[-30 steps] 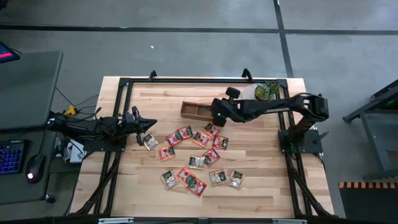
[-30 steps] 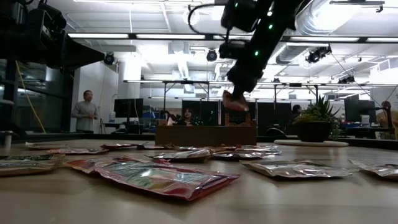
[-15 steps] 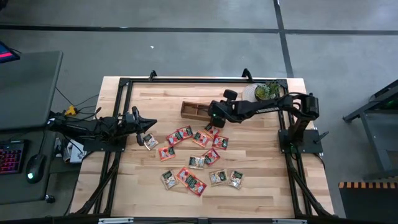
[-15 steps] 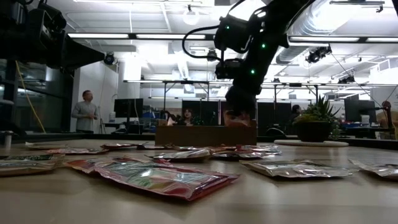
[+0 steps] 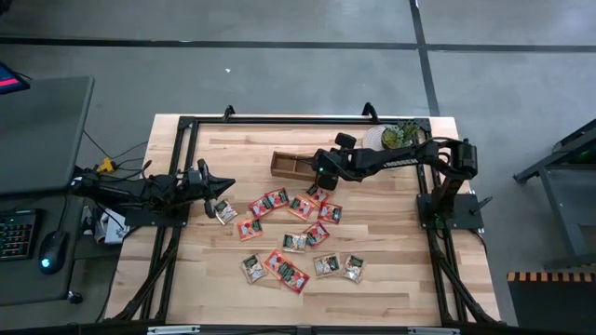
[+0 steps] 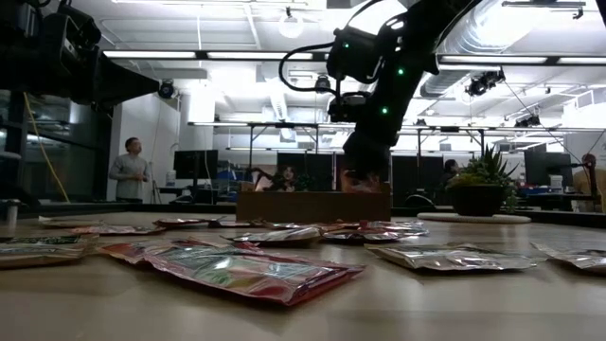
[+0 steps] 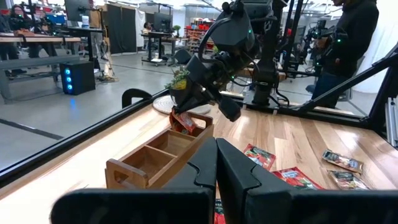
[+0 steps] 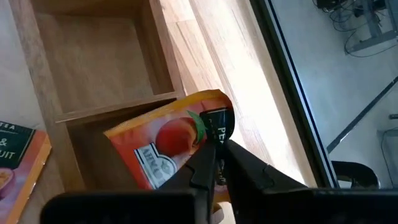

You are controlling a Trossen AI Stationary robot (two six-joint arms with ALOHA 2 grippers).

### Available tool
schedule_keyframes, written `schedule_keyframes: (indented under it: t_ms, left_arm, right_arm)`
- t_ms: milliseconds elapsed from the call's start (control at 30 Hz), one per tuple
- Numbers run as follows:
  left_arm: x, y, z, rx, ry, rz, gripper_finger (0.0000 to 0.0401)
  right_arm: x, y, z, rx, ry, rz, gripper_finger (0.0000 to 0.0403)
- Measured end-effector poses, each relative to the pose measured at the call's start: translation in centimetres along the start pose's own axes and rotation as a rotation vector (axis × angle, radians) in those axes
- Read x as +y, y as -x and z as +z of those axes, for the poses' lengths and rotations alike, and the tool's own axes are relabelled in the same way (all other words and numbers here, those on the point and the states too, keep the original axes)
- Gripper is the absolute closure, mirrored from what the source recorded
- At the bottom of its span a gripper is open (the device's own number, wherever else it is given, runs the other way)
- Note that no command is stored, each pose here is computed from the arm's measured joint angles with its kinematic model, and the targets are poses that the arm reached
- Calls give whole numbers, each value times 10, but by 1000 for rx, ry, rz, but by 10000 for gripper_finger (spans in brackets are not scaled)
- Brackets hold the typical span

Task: Pick & Place Tea
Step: Put the orange tea bag into the right section of the wooden organizer, then put the red tea bag into the middle section of the wooden organizer

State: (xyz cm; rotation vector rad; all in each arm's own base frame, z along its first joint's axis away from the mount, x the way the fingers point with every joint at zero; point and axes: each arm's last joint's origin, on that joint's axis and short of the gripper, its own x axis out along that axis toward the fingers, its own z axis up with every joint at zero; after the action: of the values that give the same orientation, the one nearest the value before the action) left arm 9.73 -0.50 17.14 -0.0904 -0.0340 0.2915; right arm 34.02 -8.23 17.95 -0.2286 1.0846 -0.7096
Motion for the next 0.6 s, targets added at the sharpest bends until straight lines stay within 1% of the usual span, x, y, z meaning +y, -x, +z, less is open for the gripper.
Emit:
schedule_keyframes:
  t_ms: [367, 600]
  left_arm:
    - [0, 0, 0, 0, 0, 0, 401]
    - [0, 0, 0, 0, 0, 0, 401]
  right_arm:
    - [-1, 0, 0, -2, 1, -18, 299]
    - [-1, 4, 1, -5, 7, -15, 270]
